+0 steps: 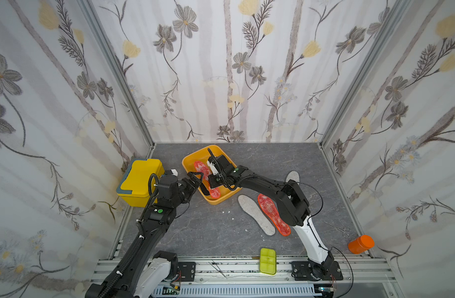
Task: Put the insoles into the storage box
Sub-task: Place the insole in the storage box, then pick up the insole from the center of the board.
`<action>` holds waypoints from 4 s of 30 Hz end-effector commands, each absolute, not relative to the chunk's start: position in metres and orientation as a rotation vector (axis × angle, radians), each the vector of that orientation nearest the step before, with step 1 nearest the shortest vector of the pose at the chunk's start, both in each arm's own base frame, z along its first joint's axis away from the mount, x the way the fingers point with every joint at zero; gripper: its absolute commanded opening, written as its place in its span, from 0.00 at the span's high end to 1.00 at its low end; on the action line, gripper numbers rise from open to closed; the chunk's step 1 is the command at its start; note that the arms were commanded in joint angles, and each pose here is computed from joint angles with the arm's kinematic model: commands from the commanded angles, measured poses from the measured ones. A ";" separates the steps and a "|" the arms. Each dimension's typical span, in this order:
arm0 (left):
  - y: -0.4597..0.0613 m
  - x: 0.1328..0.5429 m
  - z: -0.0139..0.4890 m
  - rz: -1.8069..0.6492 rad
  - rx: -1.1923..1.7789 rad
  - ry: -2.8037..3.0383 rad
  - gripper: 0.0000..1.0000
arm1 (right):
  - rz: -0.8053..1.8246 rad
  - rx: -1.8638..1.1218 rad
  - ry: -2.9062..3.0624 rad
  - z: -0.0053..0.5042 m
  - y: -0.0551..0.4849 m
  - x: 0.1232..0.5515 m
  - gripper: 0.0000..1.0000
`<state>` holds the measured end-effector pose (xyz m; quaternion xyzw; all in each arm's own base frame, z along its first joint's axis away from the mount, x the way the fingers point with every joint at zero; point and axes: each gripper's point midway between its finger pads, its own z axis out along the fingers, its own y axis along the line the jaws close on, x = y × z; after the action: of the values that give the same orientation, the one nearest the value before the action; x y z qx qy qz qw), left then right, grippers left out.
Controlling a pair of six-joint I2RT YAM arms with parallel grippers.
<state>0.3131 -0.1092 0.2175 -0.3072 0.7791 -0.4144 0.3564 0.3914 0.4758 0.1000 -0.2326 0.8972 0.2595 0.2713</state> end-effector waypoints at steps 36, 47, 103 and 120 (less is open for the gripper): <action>-0.108 0.313 0.221 -1.061 -0.783 2.001 0.00 | 0.646 -0.630 2.378 0.065 0.488 0.404 0.92; -0.108 0.314 0.221 -1.059 -0.782 2.004 0.00 | 0.667 -0.624 2.388 0.060 0.490 0.402 0.83; -0.126 0.332 0.215 -1.121 -0.753 2.039 0.00 | 0.228 -0.120 2.644 0.075 0.155 0.268 0.41; -0.127 0.333 0.210 -1.107 -0.760 2.051 0.00 | 0.106 -0.113 2.813 0.007 0.135 0.238 0.45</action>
<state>0.3285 -0.1265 0.2009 -0.2992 0.7933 -0.4199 0.3238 0.2391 0.1393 0.0150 -0.0468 0.9840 0.0474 0.1653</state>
